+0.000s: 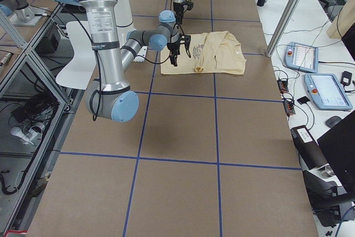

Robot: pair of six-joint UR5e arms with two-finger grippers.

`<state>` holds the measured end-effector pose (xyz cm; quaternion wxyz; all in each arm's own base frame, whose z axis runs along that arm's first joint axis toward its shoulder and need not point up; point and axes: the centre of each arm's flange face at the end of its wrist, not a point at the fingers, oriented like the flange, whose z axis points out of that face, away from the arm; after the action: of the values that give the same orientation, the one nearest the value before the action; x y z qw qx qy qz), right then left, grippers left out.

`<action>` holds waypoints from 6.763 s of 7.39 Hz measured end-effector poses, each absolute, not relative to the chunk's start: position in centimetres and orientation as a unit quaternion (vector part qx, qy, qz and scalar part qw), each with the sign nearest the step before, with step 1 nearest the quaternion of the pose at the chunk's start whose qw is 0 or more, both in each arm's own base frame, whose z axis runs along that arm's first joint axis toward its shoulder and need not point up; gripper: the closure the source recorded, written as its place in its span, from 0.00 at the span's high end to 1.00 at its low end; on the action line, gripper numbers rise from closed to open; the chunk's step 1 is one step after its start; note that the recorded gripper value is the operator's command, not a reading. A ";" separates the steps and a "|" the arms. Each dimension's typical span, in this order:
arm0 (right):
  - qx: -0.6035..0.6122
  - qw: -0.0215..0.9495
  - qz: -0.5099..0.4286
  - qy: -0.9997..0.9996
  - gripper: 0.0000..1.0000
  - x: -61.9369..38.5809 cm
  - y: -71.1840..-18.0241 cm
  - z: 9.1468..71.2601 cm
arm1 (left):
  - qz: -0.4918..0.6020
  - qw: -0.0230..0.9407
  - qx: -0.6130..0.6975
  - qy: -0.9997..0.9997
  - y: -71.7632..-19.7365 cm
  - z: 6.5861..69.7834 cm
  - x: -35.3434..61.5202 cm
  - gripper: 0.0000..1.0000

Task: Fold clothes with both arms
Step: 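Release the sleeve with the left gripper while the right gripper moves to the hem, then lower both grippers to the hem corners nearest the robot and grasp them, then lift the hem with both grippers and fold it toward the collar, then lay the hem down near the collar and open both grippers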

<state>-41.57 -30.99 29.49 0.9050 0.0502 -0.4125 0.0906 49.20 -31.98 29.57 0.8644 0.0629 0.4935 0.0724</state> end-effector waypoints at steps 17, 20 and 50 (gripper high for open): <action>0.073 0.914 0.085 -0.389 0.77 -45.4 -26.1 31.9 | 0.037 0.870 0.012 0.492 -28.0 30.2 52.9 0.00; 0.084 0.910 0.090 -0.396 0.54 -45.8 -23.2 35.3 | 0.036 0.862 0.014 0.506 -27.8 28.6 52.2 0.00; 0.082 0.866 0.190 -0.456 0.00 -37.6 -33.7 18.2 | -0.041 0.879 0.038 0.473 -35.8 19.6 38.7 0.00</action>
<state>-37.58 -33.70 18.16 0.8656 0.0822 -0.4558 0.1902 38.72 -35.77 19.60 0.8792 0.0376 0.4732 -0.0406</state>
